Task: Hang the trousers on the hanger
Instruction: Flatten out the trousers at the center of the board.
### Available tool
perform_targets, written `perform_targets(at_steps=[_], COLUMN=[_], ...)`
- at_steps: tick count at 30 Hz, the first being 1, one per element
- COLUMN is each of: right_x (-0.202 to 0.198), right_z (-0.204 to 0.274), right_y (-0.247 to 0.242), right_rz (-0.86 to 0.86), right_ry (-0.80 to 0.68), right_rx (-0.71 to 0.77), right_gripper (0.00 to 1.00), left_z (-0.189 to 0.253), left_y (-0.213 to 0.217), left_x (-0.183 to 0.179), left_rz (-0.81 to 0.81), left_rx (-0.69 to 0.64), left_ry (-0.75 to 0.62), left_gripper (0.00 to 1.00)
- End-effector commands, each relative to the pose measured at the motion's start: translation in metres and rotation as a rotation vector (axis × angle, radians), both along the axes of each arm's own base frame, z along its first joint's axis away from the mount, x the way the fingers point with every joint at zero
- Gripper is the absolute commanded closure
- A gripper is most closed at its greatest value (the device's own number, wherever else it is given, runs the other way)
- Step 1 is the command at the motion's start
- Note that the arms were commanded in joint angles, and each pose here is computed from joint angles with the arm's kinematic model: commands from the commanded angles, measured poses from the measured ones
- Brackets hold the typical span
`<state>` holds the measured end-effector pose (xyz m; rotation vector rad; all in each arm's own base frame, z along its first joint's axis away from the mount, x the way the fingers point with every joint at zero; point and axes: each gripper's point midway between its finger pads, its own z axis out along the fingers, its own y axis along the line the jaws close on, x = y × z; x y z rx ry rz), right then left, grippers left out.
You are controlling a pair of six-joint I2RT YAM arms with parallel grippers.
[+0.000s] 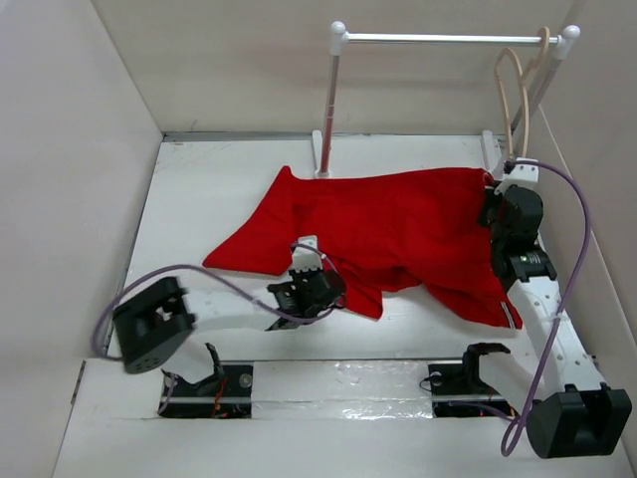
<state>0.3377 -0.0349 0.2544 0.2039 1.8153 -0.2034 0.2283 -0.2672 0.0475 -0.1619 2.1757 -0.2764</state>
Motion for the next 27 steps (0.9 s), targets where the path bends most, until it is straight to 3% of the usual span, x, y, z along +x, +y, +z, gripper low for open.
perform_targets(at_steps=[1, 2, 4, 5, 9, 17, 24, 26, 27], right_x=[0.004, 0.006, 0.007, 0.008, 0.020, 0.050, 0.086, 0.096, 0.101], right_z=[0.047, 0.044, 0.039, 0.035, 0.029, -0.007, -0.053, -0.065, -0.069], right_y=[-0.023, -0.027, -0.035, -0.047, -0.065, -0.122, -0.169, -0.164, -0.158], right_rz=[-0.086, -0.110, -0.158, -0.203, -0.294, -0.532, -0.589, -0.561, -0.535], right_ry=[-0.138, -0.130, -0.129, -0.127, -0.149, -0.116, -0.015, 0.016, 0.022], right_rx=[-0.005, -0.006, 0.005, 0.005, 0.038, 0.075, 0.141, 0.179, 0.189], right_gripper=[1.00, 1.00, 1.00, 1.00, 1.00, 1.00, 1.00, 0.93, 0.66], left_z=[0.079, 0.119, 0.148, 0.178, 0.217, 0.213, 0.221, 0.219, 0.213], left_y=[0.043, 0.055, 0.079, 0.099, 0.155, 0.193, 0.225, 0.225, 0.224], left_x=[-0.005, -0.008, -0.017, -0.023, -0.034, -0.036, -0.046, -0.047, -0.047], left_rz=[0.078, 0.090, 0.081, 0.102, 0.185, 0.317, 0.421, 0.416, 0.415], left_rx=[-0.013, -0.121, -0.152, -0.240, -0.298, -0.199, -0.351, -0.385, -0.382], left_ry=[-0.121, -0.176, -0.208, -0.263, -0.318, -0.309, -0.357, -0.359, -0.349], left_gripper=[1.00, 1.00, 1.00, 1.00, 1.00, 1.00, 1.00, 1.00, 0.95])
